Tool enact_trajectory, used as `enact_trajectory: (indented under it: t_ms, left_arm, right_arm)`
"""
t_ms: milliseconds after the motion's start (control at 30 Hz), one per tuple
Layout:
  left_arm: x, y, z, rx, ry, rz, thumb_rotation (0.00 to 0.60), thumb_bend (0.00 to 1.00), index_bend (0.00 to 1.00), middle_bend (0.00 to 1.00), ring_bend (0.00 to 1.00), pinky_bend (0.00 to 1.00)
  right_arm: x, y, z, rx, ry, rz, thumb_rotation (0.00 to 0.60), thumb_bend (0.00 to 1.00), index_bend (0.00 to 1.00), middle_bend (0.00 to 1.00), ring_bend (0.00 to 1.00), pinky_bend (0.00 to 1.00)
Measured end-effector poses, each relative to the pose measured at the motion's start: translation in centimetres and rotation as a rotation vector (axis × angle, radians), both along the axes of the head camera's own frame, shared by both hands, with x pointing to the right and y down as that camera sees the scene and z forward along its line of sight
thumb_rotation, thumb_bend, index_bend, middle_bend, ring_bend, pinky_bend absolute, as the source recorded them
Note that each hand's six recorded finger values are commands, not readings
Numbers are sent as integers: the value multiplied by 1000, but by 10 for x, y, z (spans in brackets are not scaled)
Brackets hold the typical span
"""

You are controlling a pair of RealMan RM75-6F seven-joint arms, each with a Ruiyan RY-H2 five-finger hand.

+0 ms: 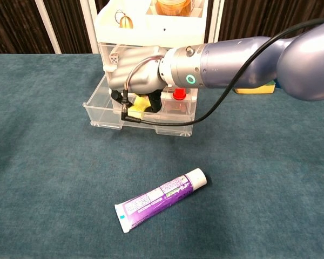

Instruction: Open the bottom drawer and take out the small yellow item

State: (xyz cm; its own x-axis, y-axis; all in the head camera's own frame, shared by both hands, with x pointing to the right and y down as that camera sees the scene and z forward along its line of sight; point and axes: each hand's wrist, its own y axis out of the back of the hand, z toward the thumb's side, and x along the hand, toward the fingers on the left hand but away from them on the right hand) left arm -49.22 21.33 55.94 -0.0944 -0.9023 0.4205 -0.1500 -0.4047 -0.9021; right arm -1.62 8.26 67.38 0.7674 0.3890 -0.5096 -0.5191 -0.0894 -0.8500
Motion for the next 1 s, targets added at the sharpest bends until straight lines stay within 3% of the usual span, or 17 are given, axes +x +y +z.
enact_trajectory:
  t_ms: [267, 533, 800, 1000]
  left_arm:
    - [1, 0, 0, 0, -1, 3, 600, 438, 54, 0, 0, 0]
    - [2, 1, 1, -4, -6, 13, 600, 438, 54, 0, 0, 0]
    - [2, 1, 1, -2, -8, 9, 600, 438, 55, 0, 0, 0]
    - [3, 1, 1, -1, -9, 12, 600, 438, 54, 0, 0, 0]
  right_arm:
    - [2, -8, -17, 3, -41, 25, 600, 396, 504, 1000, 1000, 1000]
    - [19, -18, -51, 2, -94, 61, 600, 396, 507, 1000, 1000, 1000]
    - [67, -29, -84, 23, -90, 110, 600, 395, 510, 1000, 1000, 1000]
    - [126, -31, -91, 41, -25, 165, 600, 395, 511, 1000, 1000, 1000]
